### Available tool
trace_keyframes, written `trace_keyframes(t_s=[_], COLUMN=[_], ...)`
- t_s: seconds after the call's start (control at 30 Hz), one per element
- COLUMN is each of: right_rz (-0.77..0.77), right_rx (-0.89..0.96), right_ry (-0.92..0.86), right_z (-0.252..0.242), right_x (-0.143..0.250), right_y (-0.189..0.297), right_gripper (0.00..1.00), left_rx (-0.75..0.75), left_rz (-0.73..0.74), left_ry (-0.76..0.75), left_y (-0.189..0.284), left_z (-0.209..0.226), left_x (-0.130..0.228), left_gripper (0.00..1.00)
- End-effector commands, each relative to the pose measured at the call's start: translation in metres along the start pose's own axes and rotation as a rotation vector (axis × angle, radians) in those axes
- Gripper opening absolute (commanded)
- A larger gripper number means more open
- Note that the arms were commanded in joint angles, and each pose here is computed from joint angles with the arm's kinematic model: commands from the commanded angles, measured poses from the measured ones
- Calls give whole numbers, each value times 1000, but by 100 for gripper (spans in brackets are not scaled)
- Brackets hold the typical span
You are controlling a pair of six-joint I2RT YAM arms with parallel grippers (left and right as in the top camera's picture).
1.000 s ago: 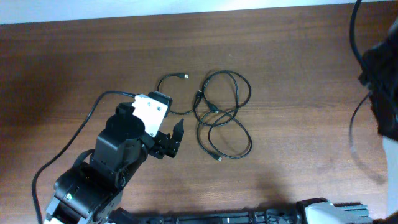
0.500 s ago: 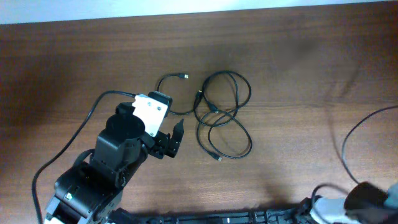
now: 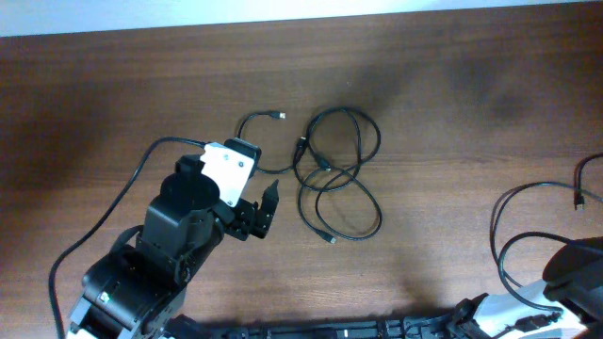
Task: Untangle cables
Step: 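Pull the grasped cable out to the right and drop it at the table's right edge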
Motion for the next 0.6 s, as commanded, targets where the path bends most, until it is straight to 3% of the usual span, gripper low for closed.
trace_keyframes(t_s=[0.0,0.17,0.27,0.43,0.57], right_rz=[5,17,66,158,214], right_rx=[-114,-433,-503,-572,-695], right_ry=[11,184,276,428,593], right_z=[15,71,103,169,239], right_x=[1,13,30,73,131], right_y=[2,9,2,-17,-29], right_gripper=[96,97,97,97,97], left_rx=[-13,-13,-13,-13,-13], left_rz=[-11,-11,-11,-11,-11], left_ry=[-11,-11,-11,-11,-11], left_y=[2,2,2,2,2], left_z=[3,3,3,3,3], left_x=[-3,-3,-3,-3,-3], left_gripper=[99,99,99,99,99])
Point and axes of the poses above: each gripper's point midway between its finger pads, its own y axis back along the fingers, its own z axis along the line the jaws close on, x = y × z, the point moved 2 cm from there along y, back along the fingers, and after that the axes turned 14 degrees about y, right-handed, at the moved point
